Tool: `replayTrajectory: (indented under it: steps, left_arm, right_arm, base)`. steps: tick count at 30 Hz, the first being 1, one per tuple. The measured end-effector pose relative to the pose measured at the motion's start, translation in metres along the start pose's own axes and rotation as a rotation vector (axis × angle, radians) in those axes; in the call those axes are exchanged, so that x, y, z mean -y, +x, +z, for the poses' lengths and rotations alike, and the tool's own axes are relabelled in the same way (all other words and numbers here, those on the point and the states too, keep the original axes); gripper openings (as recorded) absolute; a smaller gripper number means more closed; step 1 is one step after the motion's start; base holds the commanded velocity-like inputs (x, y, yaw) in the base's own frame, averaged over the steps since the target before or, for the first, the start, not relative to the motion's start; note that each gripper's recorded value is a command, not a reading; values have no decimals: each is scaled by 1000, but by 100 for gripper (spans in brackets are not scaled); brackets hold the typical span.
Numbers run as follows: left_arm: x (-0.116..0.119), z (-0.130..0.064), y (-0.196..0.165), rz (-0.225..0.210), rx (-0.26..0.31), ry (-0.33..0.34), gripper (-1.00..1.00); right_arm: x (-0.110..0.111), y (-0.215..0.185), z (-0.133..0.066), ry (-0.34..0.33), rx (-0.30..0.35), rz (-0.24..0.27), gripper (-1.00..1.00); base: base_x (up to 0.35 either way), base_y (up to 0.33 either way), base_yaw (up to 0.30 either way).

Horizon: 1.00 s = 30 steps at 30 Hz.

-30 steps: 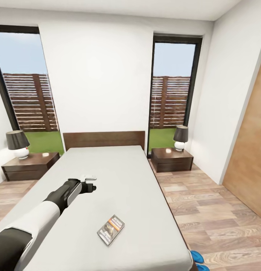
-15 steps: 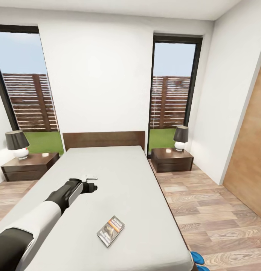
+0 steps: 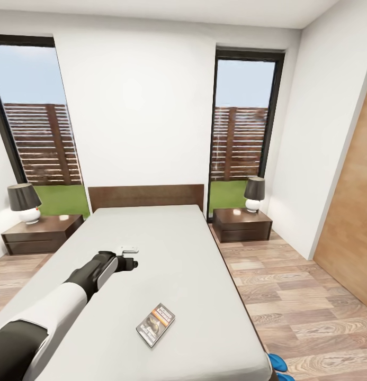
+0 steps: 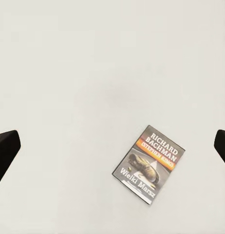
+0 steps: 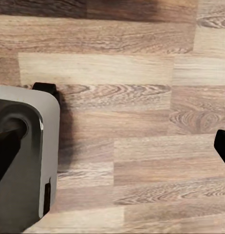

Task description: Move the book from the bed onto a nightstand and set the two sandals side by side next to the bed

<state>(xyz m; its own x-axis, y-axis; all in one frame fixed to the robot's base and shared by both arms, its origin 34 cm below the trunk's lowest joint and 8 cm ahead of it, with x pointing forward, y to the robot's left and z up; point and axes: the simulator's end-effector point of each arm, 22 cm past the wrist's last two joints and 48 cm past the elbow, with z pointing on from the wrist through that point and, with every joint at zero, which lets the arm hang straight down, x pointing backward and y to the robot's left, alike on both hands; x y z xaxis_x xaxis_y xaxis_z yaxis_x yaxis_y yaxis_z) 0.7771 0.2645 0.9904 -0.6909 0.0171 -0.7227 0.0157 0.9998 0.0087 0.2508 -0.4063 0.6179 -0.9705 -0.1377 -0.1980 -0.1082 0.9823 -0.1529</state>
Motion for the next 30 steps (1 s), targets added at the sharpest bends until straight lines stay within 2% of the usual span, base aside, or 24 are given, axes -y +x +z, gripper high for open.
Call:
replayTrajectory:
  steps: [6, 7, 10, 30]
  left_arm:
    - [1, 0, 0, 0, 0, 2, 100]
    - [3, 0, 0, 0, 0, 5, 100]
    - [4, 0, 0, 1, 0, 7, 100]
    - [6, 0, 0, 2, 0, 8, 100]
  right_arm:
    - [-8, 46, -3, -9, -59, -2, 100]
    - [-13, 75, -7, -16, -96, -4, 100]
    - [-17, 95, -10, -21, -122, -5, 100]
    - [-20, 113, -13, -23, -145, -7, 100]
  base:
    - [0, 0, 0]
    - [0, 0, 0]
    - [0, 0, 0]
    - [0, 0, -2]
